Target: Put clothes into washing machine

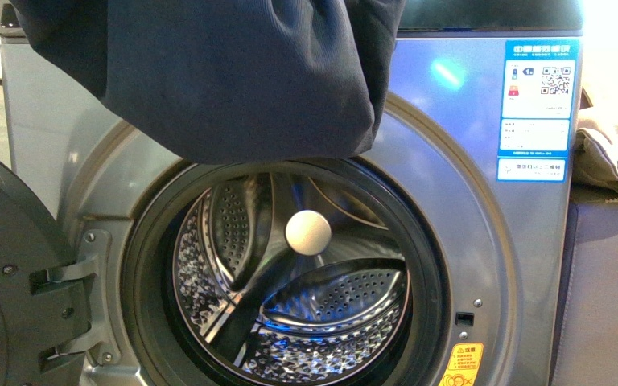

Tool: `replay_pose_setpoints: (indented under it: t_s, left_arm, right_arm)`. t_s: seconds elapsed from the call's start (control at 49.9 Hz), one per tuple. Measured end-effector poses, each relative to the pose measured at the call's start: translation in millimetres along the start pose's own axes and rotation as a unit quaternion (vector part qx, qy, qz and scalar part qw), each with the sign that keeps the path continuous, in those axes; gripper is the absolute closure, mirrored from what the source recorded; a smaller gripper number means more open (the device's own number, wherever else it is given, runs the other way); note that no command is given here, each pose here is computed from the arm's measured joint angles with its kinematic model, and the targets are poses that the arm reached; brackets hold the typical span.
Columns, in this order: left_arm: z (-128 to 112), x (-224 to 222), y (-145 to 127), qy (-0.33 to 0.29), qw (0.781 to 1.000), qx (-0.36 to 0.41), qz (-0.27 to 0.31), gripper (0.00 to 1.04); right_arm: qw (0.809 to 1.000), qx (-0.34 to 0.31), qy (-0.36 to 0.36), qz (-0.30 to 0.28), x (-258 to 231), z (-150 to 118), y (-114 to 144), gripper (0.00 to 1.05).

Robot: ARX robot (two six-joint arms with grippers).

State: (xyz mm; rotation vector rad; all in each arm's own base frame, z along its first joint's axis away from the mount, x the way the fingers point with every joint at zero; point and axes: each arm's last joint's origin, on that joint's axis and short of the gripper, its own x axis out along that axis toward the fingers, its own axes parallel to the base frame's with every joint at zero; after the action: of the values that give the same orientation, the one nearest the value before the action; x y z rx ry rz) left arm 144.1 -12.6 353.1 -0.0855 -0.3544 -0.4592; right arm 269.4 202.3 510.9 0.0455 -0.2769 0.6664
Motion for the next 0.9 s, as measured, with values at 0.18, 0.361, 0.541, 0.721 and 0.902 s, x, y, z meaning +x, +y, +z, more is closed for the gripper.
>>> replay_pose_setpoints:
  t_s: [0.18,0.361,0.541,0.721,0.902]
  left_arm:
    - [-3,29,2,0.017,0.999,0.004,-0.027,0.06]
    - [-9,59,0,0.028,0.998,0.005,-0.052,0.06]
    - [-1,72,-2,0.006,0.999,0.028,-0.037,0.06]
    - [-2,82,-1,0.001,0.998,0.055,-0.023,0.06]
    - [-6,90,-2,0.006,0.997,0.046,-0.054,0.06]
  right_arm:
    - [1.0,0.0,0.0,0.0,0,0,0,0.91]
    - [1.0,0.0,0.0,0.0,0,0,0,0.91]
    - [1.0,0.0,0.0,0.0,0,0,0,0.91]
    - [1.0,0.0,0.0,0.0,0,0,0,0.91]
    - [1.0,-0.001,0.0,0.0,0,0,0,0.91]
